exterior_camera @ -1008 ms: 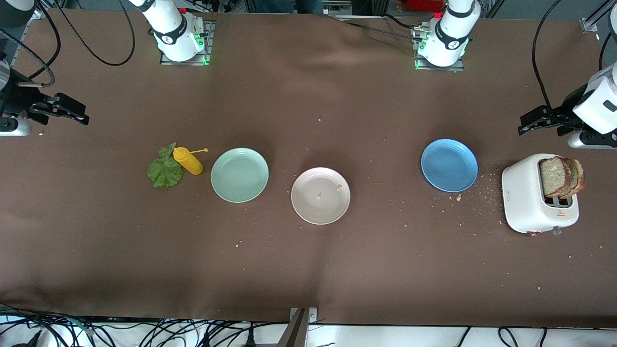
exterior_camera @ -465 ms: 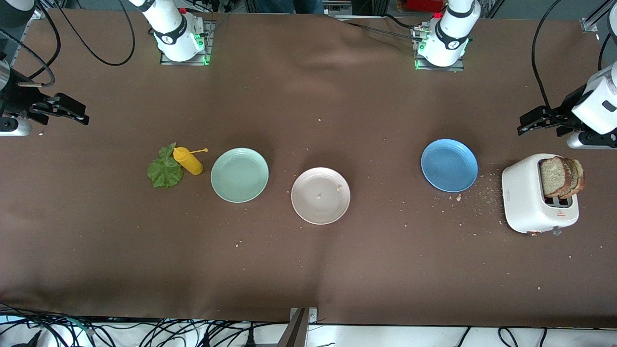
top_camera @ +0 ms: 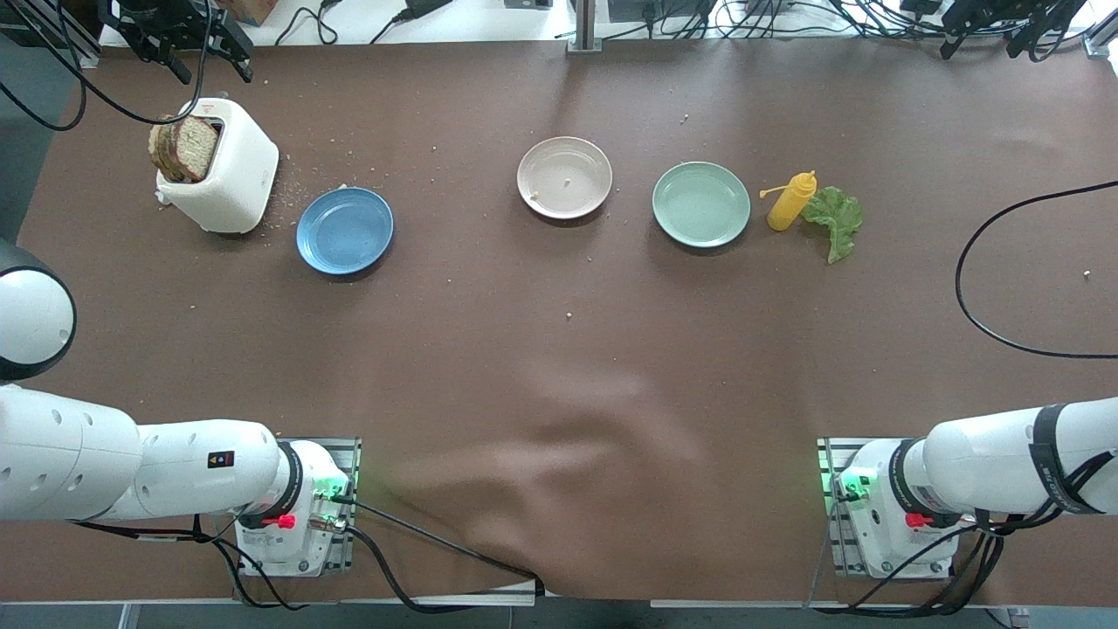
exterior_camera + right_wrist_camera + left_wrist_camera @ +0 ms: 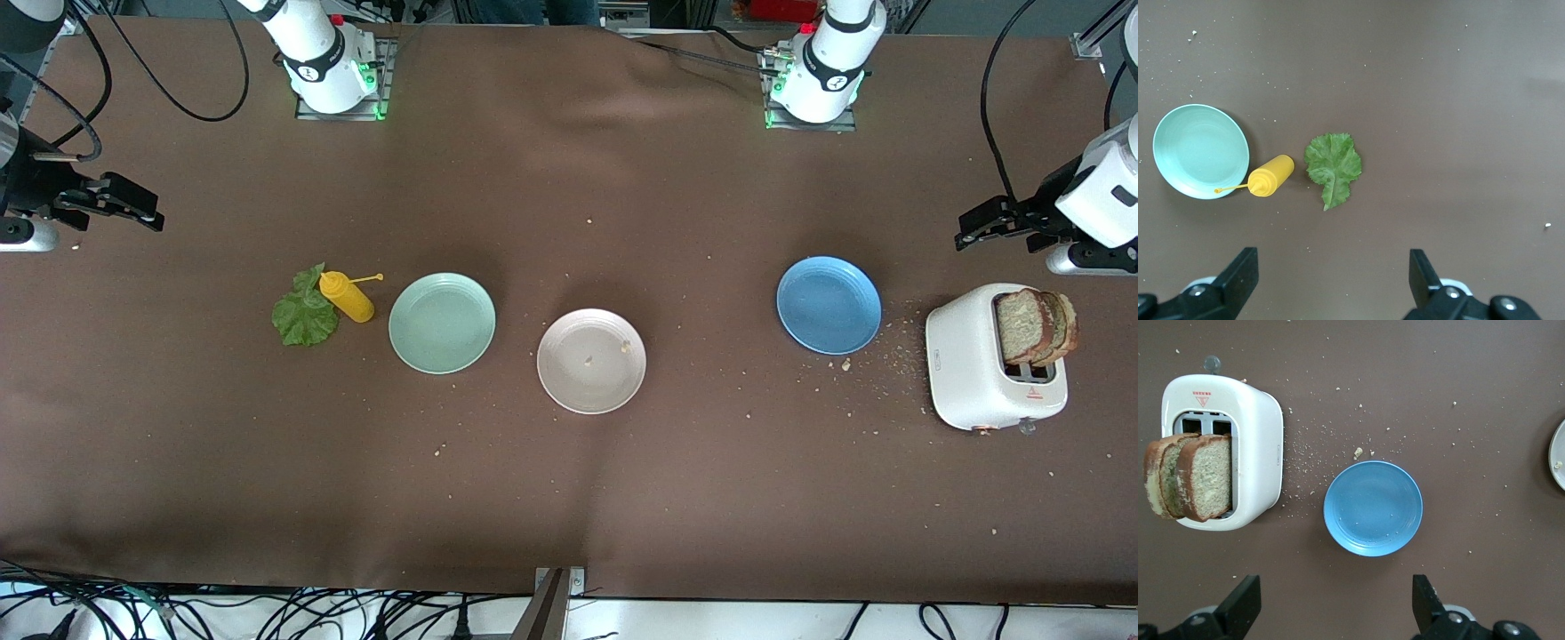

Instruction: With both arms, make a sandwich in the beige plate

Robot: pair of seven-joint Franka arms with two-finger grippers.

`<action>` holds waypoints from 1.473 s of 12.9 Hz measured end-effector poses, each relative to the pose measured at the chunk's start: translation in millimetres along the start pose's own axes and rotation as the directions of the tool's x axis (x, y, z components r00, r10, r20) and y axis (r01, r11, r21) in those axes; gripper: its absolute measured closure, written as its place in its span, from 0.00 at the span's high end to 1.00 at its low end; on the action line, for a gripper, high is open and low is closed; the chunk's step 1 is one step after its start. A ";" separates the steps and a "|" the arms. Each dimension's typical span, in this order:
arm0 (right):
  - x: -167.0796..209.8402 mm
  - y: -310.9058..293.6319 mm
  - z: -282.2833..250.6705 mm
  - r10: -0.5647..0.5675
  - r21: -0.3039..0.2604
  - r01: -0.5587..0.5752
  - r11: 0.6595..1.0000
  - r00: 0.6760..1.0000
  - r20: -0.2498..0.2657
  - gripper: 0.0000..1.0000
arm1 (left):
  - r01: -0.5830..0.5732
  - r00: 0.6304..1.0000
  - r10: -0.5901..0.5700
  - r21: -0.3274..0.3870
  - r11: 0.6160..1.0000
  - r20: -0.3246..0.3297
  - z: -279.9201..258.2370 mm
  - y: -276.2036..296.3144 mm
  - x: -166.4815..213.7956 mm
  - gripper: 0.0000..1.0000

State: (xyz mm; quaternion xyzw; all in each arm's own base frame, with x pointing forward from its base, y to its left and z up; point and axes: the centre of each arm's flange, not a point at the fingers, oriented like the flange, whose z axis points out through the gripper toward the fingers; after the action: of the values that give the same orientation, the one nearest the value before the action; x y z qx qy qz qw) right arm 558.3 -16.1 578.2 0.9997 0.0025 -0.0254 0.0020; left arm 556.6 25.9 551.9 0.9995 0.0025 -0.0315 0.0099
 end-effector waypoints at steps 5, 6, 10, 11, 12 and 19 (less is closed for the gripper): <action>6.7 -7.4 11.3 -0.014 0.000 0.014 1.000 1.000 0.017 1.00 | 0.001 1.000 -0.001 0.000 1.000 -0.002 -0.1 -0.6 0.2 1.00; 10.0 -10.2 15.0 -0.019 0.000 0.019 1.000 1.000 0.020 1.00 | 0.001 1.000 -0.001 0.000 1.000 -0.002 -0.1 -0.7 0.3 1.00; 21.8 -11.3 27.8 -0.021 0.000 0.021 1.000 0.999 0.036 1.00 | 0.002 1.000 -0.002 0.000 1.000 -0.004 -0.2 -1.0 0.5 1.00; 23.7 -10.5 31.3 -0.019 0.000 0.019 1.000 0.999 0.042 1.00 | 0.002 1.000 -0.002 0.000 1.000 -0.004 -0.2 -1.0 0.5 1.00; 24.7 -9.4 33.0 -0.017 0.000 0.017 1.000 0.999 0.045 1.00 | 0.002 1.000 -0.002 0.000 1.000 -0.004 -0.2 -1.0 0.5 1.00; 25.5 -8.5 29.0 -0.016 0.000 0.016 1.000 0.999 0.037 1.00 | 0.002 1.000 -0.002 0.000 1.000 -0.004 -0.2 -1.0 0.5 1.00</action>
State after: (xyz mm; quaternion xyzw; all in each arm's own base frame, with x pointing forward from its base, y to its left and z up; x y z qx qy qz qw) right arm 582.2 -7.6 548.0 0.9990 0.0104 -0.0437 0.0022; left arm 557.1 27.0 552.0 0.9995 0.0034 -0.0296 0.0099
